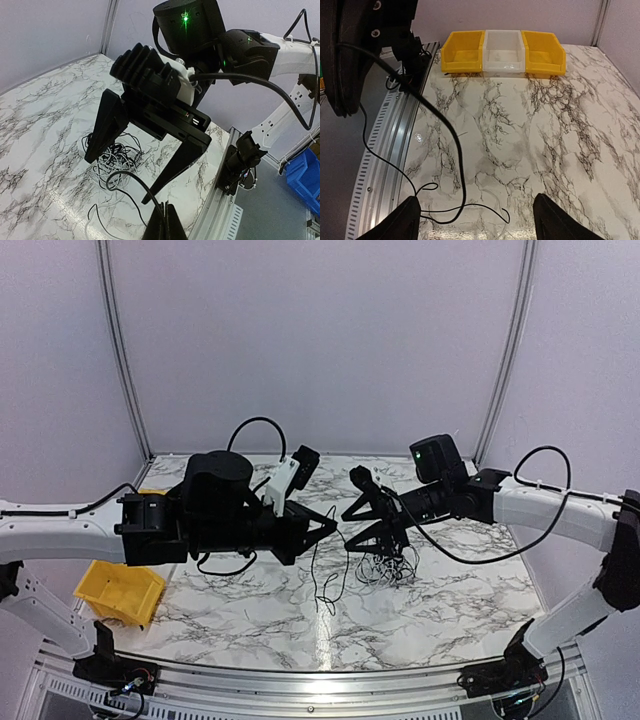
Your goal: Untangle the cables
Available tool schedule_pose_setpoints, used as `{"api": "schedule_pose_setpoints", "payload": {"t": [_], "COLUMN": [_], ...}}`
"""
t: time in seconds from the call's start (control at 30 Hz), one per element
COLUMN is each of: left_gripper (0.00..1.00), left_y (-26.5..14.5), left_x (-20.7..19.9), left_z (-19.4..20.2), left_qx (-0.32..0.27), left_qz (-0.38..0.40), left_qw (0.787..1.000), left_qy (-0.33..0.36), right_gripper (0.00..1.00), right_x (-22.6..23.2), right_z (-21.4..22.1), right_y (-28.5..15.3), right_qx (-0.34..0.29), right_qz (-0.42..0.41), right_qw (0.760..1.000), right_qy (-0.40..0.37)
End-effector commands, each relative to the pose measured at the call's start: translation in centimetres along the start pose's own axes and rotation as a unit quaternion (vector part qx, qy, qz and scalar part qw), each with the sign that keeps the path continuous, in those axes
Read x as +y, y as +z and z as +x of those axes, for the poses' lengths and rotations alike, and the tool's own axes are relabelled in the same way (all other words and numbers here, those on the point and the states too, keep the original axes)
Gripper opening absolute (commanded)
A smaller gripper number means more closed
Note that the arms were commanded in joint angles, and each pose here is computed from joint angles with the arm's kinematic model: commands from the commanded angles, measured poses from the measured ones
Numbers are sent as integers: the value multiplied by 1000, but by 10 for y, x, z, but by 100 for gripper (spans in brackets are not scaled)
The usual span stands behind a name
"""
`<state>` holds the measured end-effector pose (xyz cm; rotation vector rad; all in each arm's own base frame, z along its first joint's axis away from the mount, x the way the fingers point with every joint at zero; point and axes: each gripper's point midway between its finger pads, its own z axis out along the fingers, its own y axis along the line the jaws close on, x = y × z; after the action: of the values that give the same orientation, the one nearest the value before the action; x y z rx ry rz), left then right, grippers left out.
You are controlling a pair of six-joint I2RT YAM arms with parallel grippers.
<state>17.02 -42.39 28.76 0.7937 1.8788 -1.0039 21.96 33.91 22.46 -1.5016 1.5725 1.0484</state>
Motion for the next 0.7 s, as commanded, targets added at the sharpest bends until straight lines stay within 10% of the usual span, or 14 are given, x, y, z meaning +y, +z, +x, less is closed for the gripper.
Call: {"api": "schedule_pose_setpoints", "payload": {"t": [0.0,0.27,0.47,0.67], "left_gripper": [0,0,1,50], "left_y": [-2,0,-7,-12], "left_x": [-13,-14,-9,17], "left_z": [-17,-13,-13,10], "left_qx": [-26,-24,-34,-46], "left_qz": [22,26,14,-32], "left_qw": [999,999,999,998], "left_qy": [1,2,0,0], "right_gripper": [77,65,0,0], "right_x": [11,0,-18,-26], "right_z": [-21,-1,3,-23], "right_y": [2,24,30,0], "right_qx": [-35,-12,12,-11], "right_qz": [-37,-47,-20,27], "right_qw": [999,998,998,999], "right_qy": [1,49,58,30]}}
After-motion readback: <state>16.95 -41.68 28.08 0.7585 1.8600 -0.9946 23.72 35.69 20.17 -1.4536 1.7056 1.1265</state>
